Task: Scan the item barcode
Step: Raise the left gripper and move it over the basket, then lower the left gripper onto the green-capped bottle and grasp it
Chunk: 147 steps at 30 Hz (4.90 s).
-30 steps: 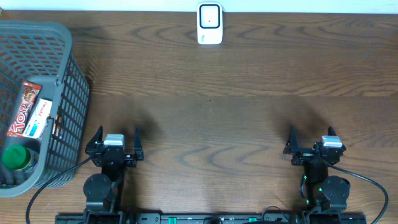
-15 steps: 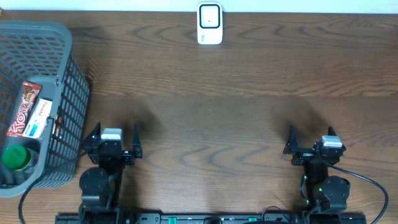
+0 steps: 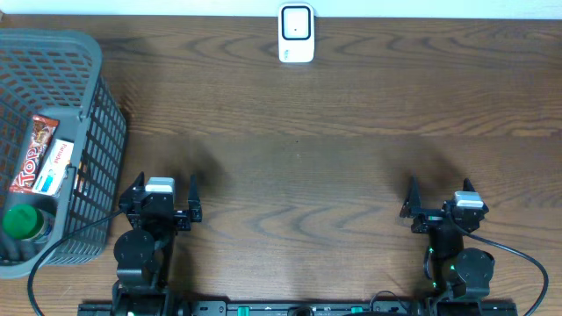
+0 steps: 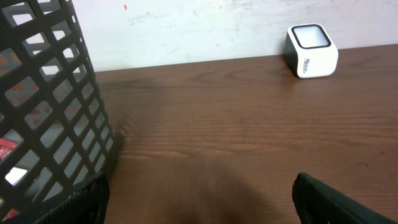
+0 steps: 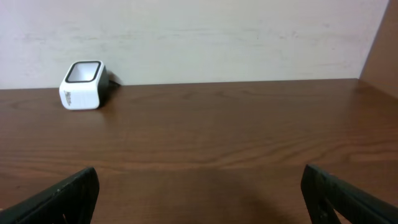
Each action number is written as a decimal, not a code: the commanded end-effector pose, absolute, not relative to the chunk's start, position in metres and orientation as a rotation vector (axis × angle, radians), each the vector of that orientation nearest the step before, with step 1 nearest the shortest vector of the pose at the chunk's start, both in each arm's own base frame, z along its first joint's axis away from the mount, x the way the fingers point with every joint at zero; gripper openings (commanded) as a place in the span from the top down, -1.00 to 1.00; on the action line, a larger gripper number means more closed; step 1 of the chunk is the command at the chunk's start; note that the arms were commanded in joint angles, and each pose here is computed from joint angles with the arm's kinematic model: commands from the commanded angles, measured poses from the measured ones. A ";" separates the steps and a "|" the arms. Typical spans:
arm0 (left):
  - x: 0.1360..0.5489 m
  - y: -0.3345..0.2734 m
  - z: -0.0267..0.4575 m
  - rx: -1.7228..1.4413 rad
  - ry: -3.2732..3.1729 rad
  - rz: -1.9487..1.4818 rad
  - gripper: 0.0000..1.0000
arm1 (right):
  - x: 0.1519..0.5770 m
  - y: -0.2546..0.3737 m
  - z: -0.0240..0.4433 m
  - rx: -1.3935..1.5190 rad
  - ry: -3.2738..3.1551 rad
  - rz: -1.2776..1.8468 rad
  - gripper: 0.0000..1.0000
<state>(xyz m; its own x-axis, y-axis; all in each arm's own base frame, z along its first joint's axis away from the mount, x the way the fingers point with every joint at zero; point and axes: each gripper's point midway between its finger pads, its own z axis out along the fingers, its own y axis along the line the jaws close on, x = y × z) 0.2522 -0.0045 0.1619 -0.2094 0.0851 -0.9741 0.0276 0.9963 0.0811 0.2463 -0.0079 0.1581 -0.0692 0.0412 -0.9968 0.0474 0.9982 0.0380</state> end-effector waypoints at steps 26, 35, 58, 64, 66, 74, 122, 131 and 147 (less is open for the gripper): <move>0.261 -0.023 0.189 0.110 1.899 -0.093 -0.86 | 0.246 -0.009 0.157 0.070 1.642 -0.015 -0.99; 0.267 -0.024 0.173 0.109 1.974 -0.096 -0.86 | 0.246 -0.009 0.157 0.070 1.642 -0.015 -0.98; 0.260 -0.036 0.175 0.141 2.005 -0.183 -0.96 | 0.246 -0.010 0.157 0.071 1.642 -0.015 -0.99; 0.257 -0.037 0.213 0.142 2.011 -0.187 -0.96 | 0.246 -0.010 0.157 0.071 1.641 -0.015 -0.98; 0.257 -0.037 0.228 0.129 2.013 -0.194 -0.96 | 0.246 -0.009 0.157 0.070 1.642 -0.015 -0.99; 0.258 -0.037 0.273 0.048 2.059 -0.251 -0.96 | 0.246 -0.010 0.157 0.071 1.642 -0.015 -0.99; 0.194 0.190 0.386 -1.341 1.911 0.368 -0.97 | 0.246 -0.010 0.157 0.071 1.642 -0.015 -0.99; 0.196 0.208 0.350 -1.487 1.996 0.392 -0.97 | 0.246 -0.010 0.157 0.071 1.642 -0.015 -0.99; 0.204 0.231 0.314 -1.483 2.158 0.535 -0.97 | 0.246 -0.010 0.157 0.071 1.642 -0.015 -0.98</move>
